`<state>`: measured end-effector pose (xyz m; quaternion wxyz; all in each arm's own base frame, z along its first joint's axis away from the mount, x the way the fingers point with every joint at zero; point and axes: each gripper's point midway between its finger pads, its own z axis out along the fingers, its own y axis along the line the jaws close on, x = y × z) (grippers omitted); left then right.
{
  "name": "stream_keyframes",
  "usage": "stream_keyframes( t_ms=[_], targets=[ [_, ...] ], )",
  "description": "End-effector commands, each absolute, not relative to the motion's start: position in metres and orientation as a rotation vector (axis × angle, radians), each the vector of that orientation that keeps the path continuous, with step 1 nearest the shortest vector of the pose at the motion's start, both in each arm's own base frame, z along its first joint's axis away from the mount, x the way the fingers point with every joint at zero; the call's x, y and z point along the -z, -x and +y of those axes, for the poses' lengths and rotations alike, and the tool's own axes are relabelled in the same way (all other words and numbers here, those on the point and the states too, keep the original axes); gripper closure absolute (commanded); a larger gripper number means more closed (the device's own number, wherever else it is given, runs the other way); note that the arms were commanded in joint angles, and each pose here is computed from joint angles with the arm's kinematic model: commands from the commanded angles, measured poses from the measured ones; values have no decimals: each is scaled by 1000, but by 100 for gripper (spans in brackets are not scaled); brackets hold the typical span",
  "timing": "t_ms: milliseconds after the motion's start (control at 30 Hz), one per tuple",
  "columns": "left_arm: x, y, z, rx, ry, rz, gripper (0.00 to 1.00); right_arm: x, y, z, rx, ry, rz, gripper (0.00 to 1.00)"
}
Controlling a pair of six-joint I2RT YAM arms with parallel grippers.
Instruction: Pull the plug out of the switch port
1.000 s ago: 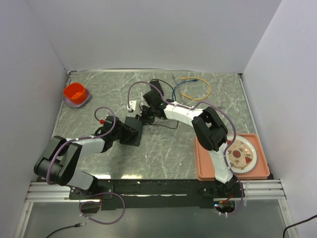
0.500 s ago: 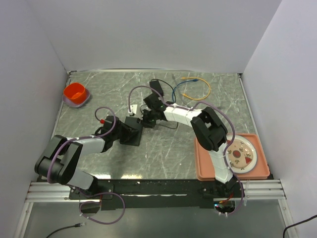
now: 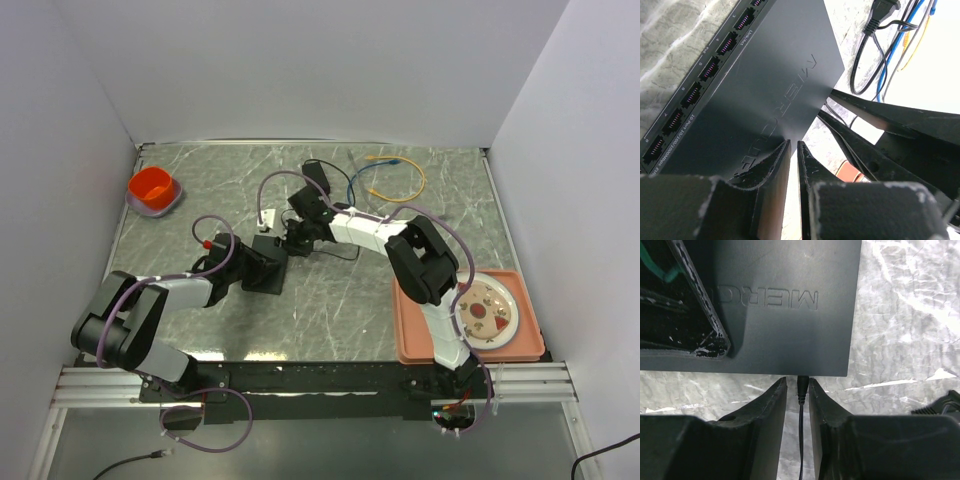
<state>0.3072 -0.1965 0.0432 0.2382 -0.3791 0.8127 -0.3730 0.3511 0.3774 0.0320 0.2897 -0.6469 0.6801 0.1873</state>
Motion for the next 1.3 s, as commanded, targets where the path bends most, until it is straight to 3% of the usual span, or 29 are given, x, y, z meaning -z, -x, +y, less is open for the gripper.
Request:
stream_keyframes(
  t_ms=[0, 500, 833, 1267],
  targets=[
    [9, -269, -176, 812, 1143, 2400, 80, -51, -354, 397, -533, 1696, 1785, 69],
    [7, -269, -176, 824, 1140, 2394, 80, -39, -358, 401, -489, 1723, 1839, 71],
    [8, -268, -177, 822, 1142, 2400, 80, -38, -357, 398, -477, 1718, 1842, 100],
    [-15, -289, -174, 775, 1063, 2357, 82, -29, -349, 382, -445, 1684, 1929, 100]
  ],
)
